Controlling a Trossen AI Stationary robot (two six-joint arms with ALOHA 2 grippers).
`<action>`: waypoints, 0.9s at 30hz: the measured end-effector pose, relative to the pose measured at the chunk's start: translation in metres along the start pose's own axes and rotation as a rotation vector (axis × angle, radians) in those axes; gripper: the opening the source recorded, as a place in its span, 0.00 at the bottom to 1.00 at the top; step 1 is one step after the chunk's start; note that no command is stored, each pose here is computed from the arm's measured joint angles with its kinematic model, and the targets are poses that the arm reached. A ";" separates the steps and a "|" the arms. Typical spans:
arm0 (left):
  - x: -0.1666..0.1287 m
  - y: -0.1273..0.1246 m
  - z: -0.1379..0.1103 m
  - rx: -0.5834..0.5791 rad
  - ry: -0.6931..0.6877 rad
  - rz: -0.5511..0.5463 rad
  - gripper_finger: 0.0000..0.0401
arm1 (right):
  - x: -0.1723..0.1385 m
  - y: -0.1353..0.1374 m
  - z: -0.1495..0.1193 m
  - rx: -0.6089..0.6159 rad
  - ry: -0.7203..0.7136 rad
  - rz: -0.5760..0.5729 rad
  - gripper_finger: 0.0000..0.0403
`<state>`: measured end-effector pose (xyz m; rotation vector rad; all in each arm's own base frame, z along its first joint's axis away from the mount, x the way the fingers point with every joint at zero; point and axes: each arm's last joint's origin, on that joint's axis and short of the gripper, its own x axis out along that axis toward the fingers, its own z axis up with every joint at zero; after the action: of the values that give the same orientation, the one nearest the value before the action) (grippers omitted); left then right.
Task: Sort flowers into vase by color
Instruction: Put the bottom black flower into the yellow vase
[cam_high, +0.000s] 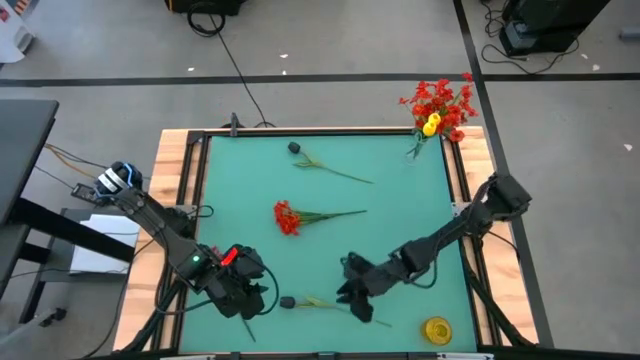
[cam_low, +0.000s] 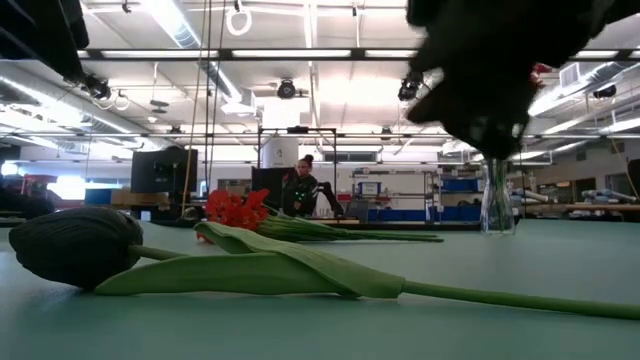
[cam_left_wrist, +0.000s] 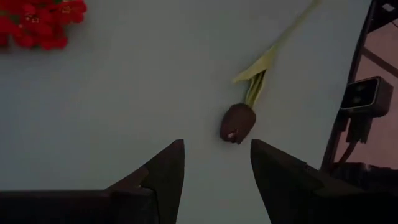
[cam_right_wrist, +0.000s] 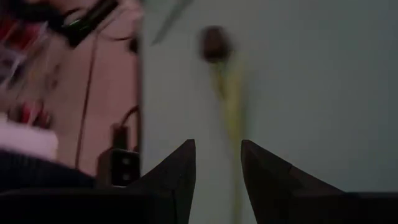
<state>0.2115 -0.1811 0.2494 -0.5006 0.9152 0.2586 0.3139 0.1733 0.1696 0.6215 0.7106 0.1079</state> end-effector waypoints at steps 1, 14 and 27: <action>0.000 0.000 0.000 -0.001 -0.001 -0.001 0.47 | 0.005 0.005 -0.001 -0.057 0.002 0.011 0.34; -0.001 -0.002 -0.002 -0.001 0.014 -0.019 0.47 | 0.069 0.011 -0.016 -0.385 0.116 -0.196 0.35; 0.000 -0.003 0.000 -0.039 0.033 -0.037 0.47 | 0.074 0.003 -0.026 -0.392 0.235 -0.215 0.21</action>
<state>0.2125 -0.1833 0.2502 -0.5587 0.9333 0.2356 0.3541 0.2108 0.1136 0.1554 0.9494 0.1185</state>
